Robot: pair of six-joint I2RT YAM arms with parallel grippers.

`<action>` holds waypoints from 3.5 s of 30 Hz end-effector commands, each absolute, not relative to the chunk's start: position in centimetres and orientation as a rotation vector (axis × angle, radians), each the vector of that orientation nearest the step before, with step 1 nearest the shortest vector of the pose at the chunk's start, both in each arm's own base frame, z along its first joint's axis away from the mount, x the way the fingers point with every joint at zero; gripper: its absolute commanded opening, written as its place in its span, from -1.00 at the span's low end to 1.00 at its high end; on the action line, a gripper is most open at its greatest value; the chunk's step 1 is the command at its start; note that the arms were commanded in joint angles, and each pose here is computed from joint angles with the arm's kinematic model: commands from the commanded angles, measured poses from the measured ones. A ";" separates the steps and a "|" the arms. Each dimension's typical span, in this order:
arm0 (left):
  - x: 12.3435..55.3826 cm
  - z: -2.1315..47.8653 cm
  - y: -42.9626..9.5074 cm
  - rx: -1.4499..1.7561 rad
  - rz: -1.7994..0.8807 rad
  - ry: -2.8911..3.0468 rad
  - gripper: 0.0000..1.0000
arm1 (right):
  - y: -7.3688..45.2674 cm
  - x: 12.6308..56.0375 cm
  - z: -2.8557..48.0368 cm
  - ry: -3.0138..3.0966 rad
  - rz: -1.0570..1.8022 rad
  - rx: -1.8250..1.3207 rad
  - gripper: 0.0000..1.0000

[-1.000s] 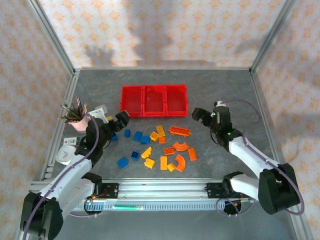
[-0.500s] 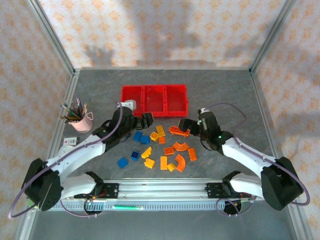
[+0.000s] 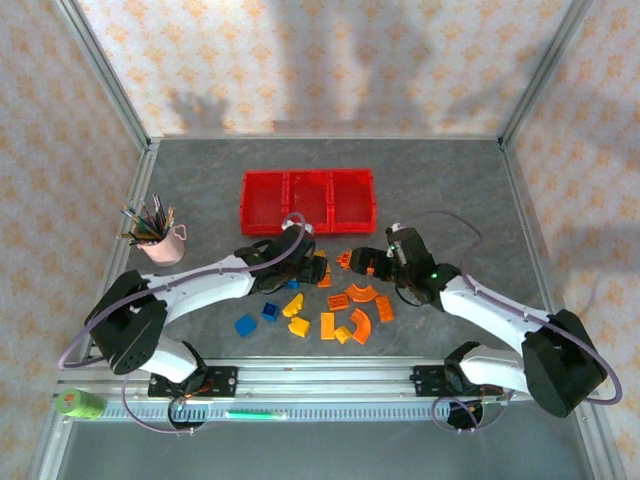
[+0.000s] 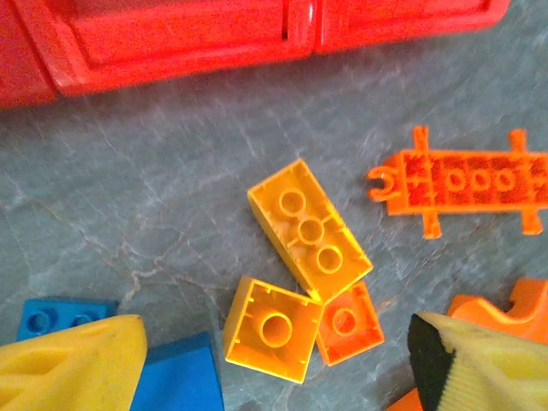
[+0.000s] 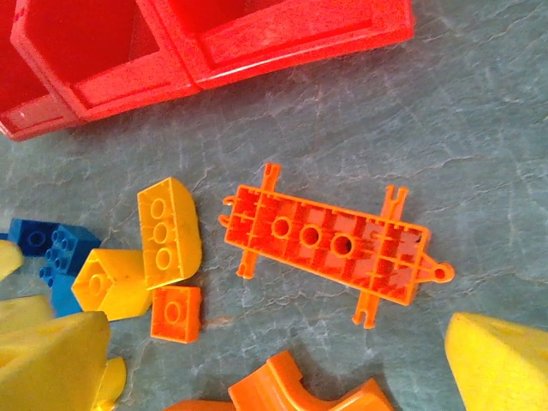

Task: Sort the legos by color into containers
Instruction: Pick up the lego from the center of the table, then place the lego in the container, then pick up the lego from the center of the table.

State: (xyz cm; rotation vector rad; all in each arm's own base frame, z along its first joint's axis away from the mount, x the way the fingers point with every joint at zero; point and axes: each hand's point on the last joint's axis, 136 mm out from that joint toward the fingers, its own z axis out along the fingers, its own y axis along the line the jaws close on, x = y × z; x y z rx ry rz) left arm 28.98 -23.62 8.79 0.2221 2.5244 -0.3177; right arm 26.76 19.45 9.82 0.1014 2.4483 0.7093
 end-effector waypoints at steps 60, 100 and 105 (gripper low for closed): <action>44.9 17.5 -10.7 -0.325 -0.012 2.212 -0.43 | 27.4 33.5 15.5 2.344 0.845 0.008 0.99; 43.5 16.0 -16.0 -0.247 -0.260 2.336 0.02 | 21.1 32.1 12.5 2.415 0.663 0.066 0.99; 39.5 15.0 -18.5 -0.251 -0.305 2.334 0.05 | 19.8 30.4 10.6 2.465 0.678 0.069 0.99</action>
